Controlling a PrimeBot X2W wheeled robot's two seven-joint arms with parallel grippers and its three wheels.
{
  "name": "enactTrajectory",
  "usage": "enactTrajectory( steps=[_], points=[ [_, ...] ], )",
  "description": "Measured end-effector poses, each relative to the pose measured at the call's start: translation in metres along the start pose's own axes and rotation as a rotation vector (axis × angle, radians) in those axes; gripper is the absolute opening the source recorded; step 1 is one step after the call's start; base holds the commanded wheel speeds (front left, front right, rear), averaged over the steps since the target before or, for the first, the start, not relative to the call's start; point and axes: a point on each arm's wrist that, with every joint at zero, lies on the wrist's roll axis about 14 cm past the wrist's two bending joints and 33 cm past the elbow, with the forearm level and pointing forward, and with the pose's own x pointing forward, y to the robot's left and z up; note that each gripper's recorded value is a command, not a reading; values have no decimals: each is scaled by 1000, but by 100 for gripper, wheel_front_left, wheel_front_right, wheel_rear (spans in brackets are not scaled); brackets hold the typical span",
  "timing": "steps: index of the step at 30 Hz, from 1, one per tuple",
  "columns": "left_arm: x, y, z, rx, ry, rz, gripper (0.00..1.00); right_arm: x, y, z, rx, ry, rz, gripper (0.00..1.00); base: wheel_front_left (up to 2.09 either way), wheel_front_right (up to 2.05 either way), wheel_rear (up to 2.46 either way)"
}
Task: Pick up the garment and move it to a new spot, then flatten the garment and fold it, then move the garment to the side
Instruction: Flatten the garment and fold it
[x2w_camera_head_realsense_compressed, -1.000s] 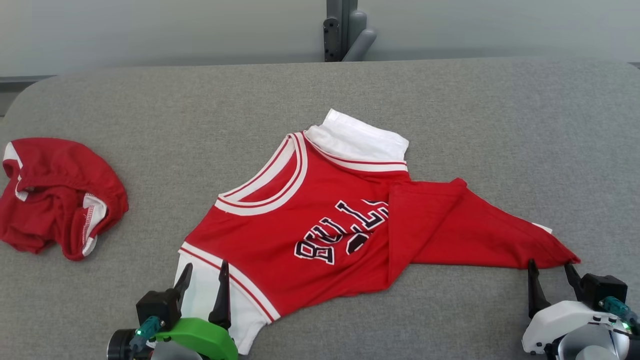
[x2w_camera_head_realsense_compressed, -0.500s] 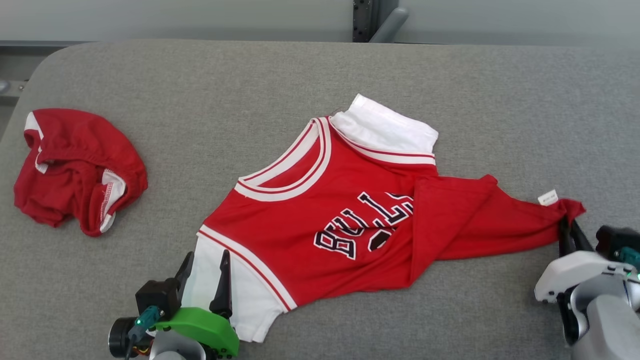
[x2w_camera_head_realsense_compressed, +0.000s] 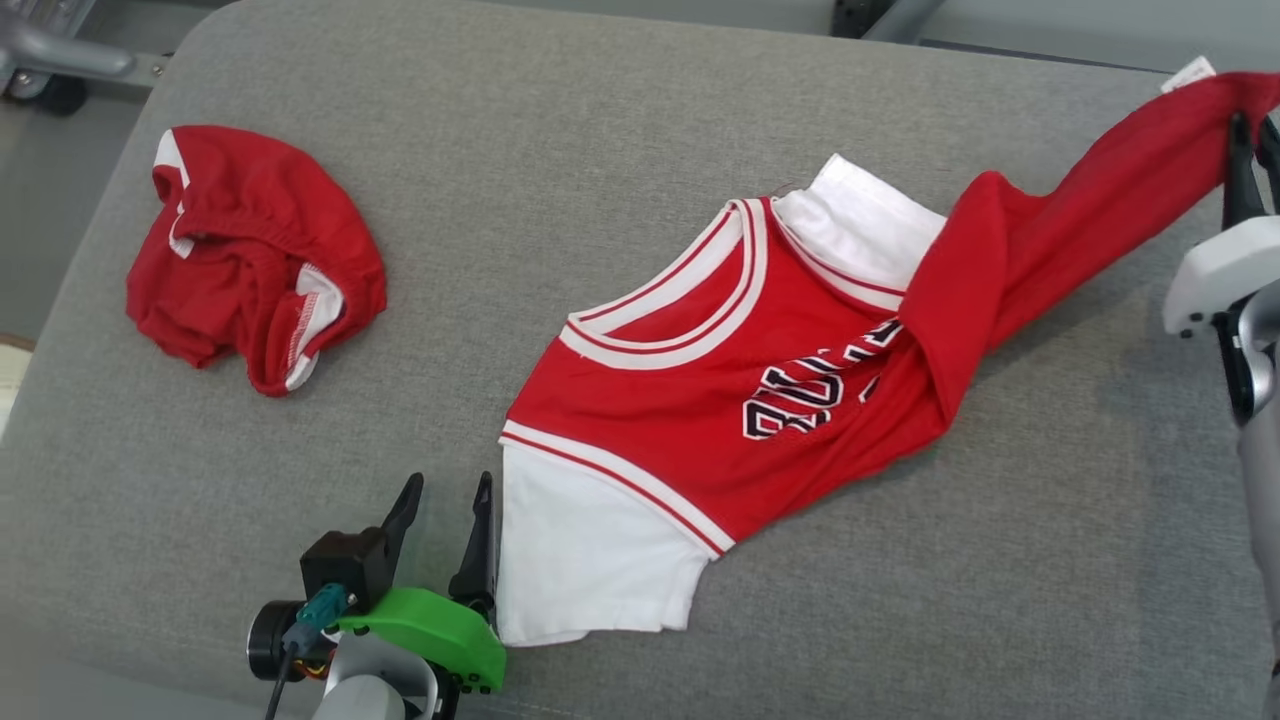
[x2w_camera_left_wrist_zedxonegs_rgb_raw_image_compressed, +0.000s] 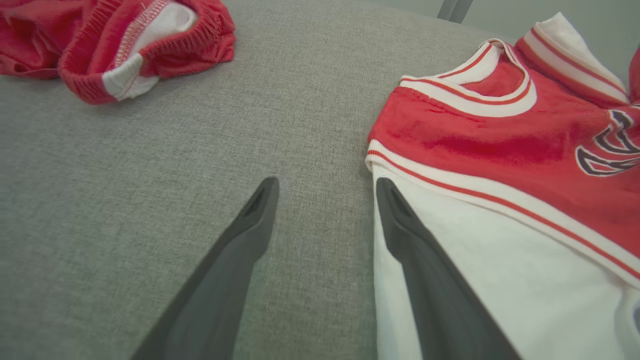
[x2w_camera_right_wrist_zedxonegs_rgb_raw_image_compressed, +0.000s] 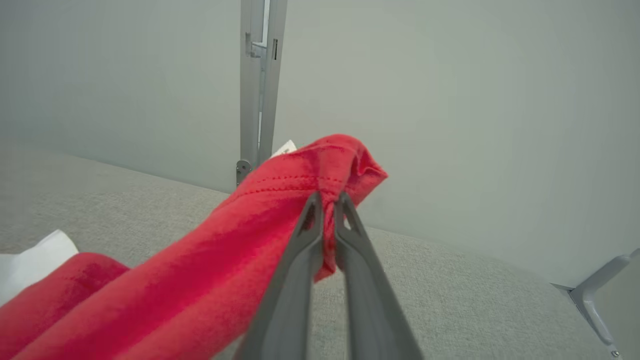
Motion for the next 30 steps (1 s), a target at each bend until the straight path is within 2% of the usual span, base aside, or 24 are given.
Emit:
enactTrajectory(
  steps=[1, 4, 9, 11, 15, 21, 25, 30],
  points=[
    [-1, 3, -1, -2, 4, 10, 100, 3, -2, -10, -12, 36, -2, 100, 0, 0, 0],
    [-6, 11, -5, -3, 15, 41, 100, -1, -6, -46, -38, 161, -12, 100, 0, 0, 0],
    [-9, 17, -2, -11, 3, 65, 100, -13, -17, -60, -27, 202, -60, 100, 0, 0, 0],
    [-10, 17, -2, -12, 3, 65, 100, -17, -1, -59, -11, 199, -33, 100, 0, 0, 0],
    [-9, 9, -2, -10, 0, 42, 100, -21, 50, -30, 2, 104, 81, 100, 0, 0, 0],
    [-8, -7, 3, -6, -20, -7, 100, -56, 106, -8, 24, 31, 244, 100, 0, 0, 0],
    [-11, -14, 6, -6, -31, -30, 100, -96, 141, -22, 19, 66, 363, 100, 0, 0, 0],
    [-17, -15, -1, -14, -18, -31, 100, -115, 146, -36, 28, 110, 389, 100, 0, 0, 0]
  ],
)
